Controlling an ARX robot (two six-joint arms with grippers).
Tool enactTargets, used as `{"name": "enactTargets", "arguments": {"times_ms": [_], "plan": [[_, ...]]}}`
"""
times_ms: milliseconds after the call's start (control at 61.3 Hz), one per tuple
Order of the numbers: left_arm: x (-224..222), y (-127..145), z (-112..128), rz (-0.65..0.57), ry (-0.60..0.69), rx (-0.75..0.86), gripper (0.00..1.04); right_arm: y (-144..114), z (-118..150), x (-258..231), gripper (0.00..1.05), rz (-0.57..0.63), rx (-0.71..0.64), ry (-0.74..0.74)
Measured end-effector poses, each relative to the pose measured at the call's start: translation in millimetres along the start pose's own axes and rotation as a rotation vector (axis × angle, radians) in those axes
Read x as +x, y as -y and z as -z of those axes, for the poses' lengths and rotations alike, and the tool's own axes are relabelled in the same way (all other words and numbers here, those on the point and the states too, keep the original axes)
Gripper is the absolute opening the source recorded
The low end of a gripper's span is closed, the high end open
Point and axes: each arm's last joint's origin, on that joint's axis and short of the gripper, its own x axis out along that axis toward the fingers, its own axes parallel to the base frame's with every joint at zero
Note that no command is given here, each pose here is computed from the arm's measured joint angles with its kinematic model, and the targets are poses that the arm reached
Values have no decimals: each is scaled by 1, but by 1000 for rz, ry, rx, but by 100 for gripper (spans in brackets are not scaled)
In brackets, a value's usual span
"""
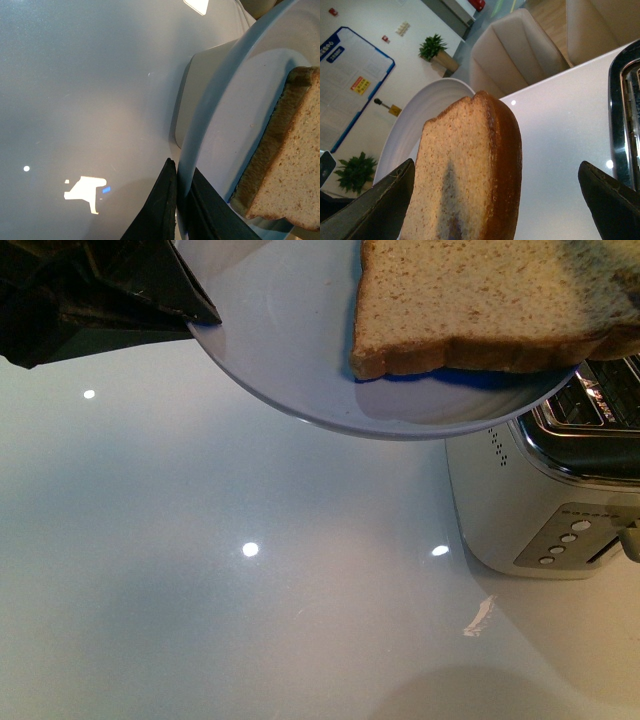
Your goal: Left arm holds plate, right arm toasts bread
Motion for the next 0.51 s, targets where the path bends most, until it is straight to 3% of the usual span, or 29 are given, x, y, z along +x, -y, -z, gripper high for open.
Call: {"name": "enactTargets", "arguments": {"times_ms": [294,506], "plan": [[0,0,0,1,-1,0,3,-4,5,1,95,-28,0,-30],[0,0,0,0,0,0,3,-4,8,0,61,-24,2,-37]]}}
